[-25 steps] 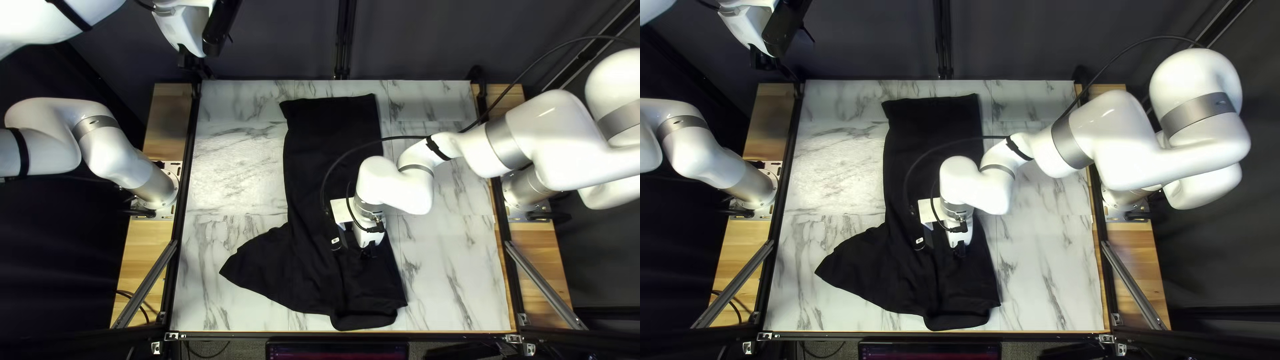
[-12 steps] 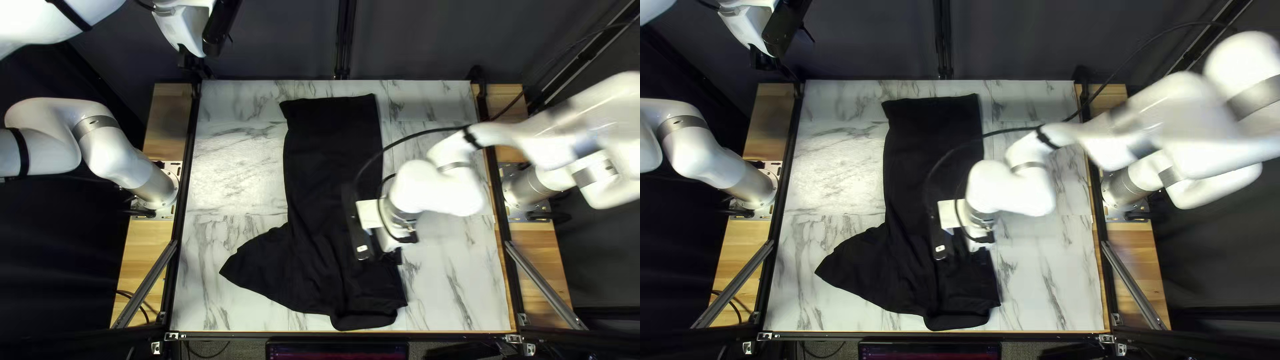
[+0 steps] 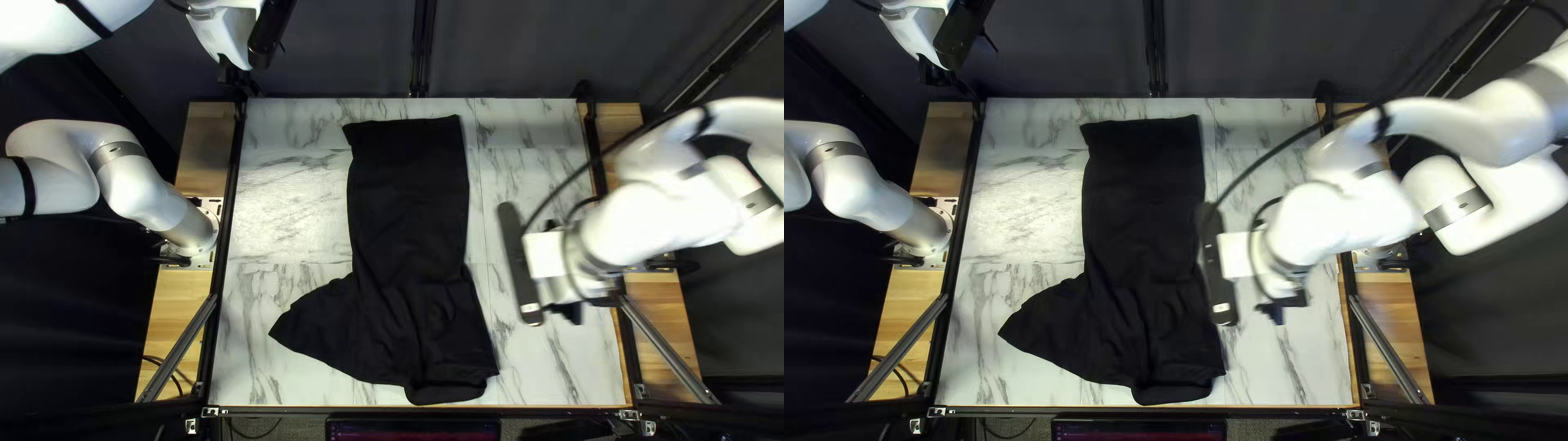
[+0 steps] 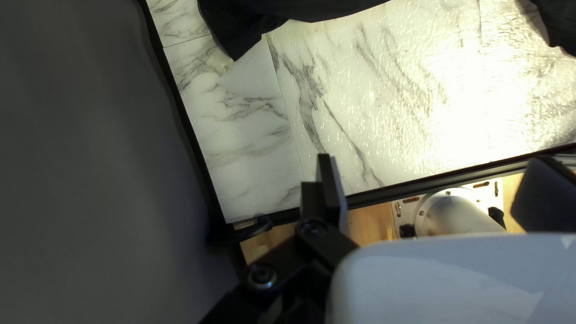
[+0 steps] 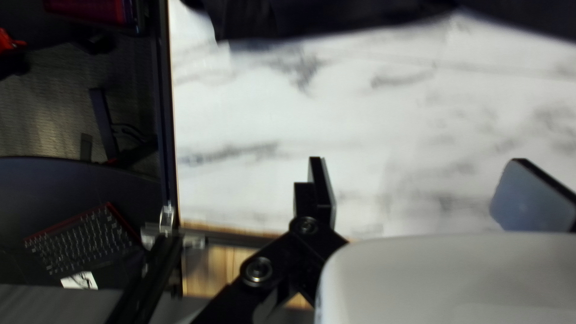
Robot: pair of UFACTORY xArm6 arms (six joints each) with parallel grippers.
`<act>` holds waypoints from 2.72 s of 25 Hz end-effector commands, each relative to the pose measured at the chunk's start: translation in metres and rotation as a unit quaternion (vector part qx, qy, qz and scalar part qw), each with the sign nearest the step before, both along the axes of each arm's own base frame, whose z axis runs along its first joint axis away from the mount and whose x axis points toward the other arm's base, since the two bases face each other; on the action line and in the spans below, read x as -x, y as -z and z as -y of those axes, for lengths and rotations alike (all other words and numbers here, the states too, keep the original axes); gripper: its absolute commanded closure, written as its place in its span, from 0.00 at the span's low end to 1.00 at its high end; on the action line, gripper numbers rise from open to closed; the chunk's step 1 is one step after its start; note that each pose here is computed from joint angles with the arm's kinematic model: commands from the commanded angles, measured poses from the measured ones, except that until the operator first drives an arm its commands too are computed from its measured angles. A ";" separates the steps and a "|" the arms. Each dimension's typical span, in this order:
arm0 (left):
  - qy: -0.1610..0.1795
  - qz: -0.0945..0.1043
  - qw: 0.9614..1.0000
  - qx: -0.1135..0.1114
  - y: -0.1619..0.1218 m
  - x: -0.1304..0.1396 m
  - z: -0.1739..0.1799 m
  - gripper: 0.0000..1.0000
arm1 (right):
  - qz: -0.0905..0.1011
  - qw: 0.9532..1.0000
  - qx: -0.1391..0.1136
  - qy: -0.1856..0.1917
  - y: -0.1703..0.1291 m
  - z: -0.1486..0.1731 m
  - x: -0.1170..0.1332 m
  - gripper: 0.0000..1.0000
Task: Fold t-shirt
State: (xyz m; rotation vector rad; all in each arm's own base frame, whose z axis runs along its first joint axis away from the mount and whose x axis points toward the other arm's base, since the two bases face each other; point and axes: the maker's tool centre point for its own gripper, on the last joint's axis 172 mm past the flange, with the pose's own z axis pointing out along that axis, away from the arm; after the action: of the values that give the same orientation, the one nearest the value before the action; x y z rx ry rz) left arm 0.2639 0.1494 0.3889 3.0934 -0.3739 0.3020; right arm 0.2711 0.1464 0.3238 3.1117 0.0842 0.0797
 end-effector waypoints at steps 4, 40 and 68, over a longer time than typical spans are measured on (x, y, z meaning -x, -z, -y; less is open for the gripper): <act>0.000 0.000 1.000 0.000 0.000 0.000 0.000 0.00 | 0.015 0.999 0.026 0.019 -0.042 0.023 0.029 0.00; 0.003 -0.037 0.999 0.015 0.074 -0.014 0.035 0.00 | 0.015 0.999 0.026 0.019 -0.042 0.023 0.029 0.00; 0.047 -0.022 0.998 -0.024 0.277 -0.043 0.364 0.00 | 0.015 0.999 0.026 0.019 -0.042 0.023 0.029 0.00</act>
State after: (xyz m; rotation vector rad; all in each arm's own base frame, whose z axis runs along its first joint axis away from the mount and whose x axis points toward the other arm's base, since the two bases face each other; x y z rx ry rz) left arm 0.3132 -0.2041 0.1109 3.0464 -0.5978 0.1762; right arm 0.2424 0.1231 0.3656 3.0582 0.0270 0.1228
